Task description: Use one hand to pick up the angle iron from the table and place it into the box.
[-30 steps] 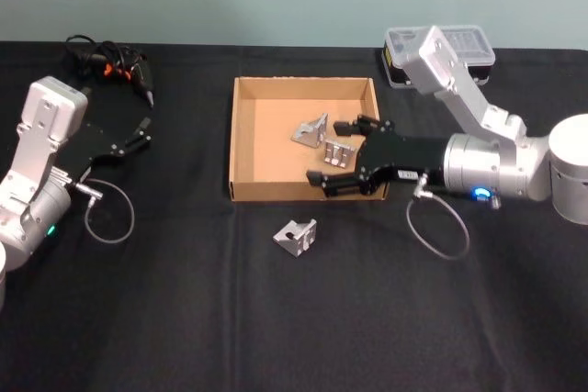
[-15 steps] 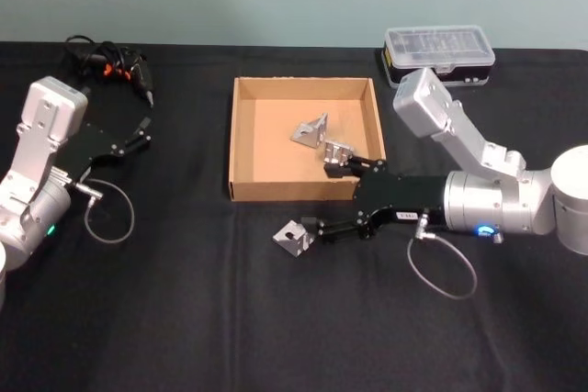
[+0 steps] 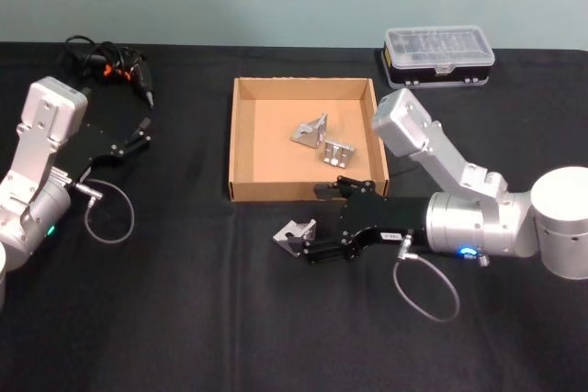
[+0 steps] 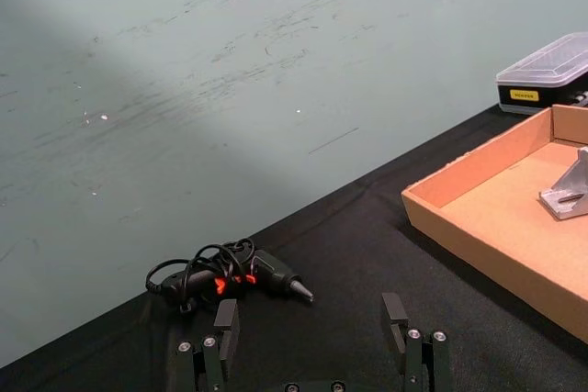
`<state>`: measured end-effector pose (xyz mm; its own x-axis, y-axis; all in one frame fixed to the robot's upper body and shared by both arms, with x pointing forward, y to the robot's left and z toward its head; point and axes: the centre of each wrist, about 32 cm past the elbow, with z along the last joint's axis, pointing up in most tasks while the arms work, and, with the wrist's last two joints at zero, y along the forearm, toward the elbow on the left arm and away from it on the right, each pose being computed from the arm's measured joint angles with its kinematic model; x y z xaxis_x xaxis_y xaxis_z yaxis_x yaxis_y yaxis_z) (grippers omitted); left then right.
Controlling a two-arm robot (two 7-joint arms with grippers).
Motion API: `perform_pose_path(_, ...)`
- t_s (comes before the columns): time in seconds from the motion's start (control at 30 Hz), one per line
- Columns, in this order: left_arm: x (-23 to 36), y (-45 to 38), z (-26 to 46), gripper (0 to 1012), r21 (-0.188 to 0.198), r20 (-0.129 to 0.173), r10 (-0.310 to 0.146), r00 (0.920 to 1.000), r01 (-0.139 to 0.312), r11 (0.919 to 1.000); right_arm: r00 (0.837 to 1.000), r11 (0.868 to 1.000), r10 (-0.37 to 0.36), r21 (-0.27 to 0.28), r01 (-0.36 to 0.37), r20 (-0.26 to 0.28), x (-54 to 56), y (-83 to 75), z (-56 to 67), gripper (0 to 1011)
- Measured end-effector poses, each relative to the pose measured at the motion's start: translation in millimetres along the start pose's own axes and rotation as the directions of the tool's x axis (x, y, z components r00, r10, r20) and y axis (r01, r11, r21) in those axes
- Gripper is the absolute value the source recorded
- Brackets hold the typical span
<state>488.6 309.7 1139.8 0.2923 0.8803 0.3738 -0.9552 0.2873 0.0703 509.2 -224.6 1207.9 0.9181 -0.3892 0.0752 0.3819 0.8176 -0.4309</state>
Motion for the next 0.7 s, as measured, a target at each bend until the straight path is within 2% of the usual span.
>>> perform_pose_path(0.47, 0.0, 0.0, 0.0, 1011, 0.0, 0.0, 0.0, 1.0, 0.0, 1.0, 0.994, 0.994, -0.095, -0.054, 0.092, -0.059, -28.1, 20.6, 1.2, 1002)
perform_pose_path(0.53, 0.0, 0.0, 0.0, 1011, 0.0, 0.0, 0.0, 1.0, 0.0, 1.0, 0.99, 0.991, -0.121, -0.06, 0.117, -0.071, -34.2, 25.4, 0.8, 1003)
perform_pose_path(0.7, 0.0, 0.0, 0.0, 1011, 0.0, 0.0, 0.0, 1.0, 0.0, 1.0, 0.982, 0.985, -0.166, -0.066, 0.161, -0.085, -41.5, 30.6, 0.5, 1003)
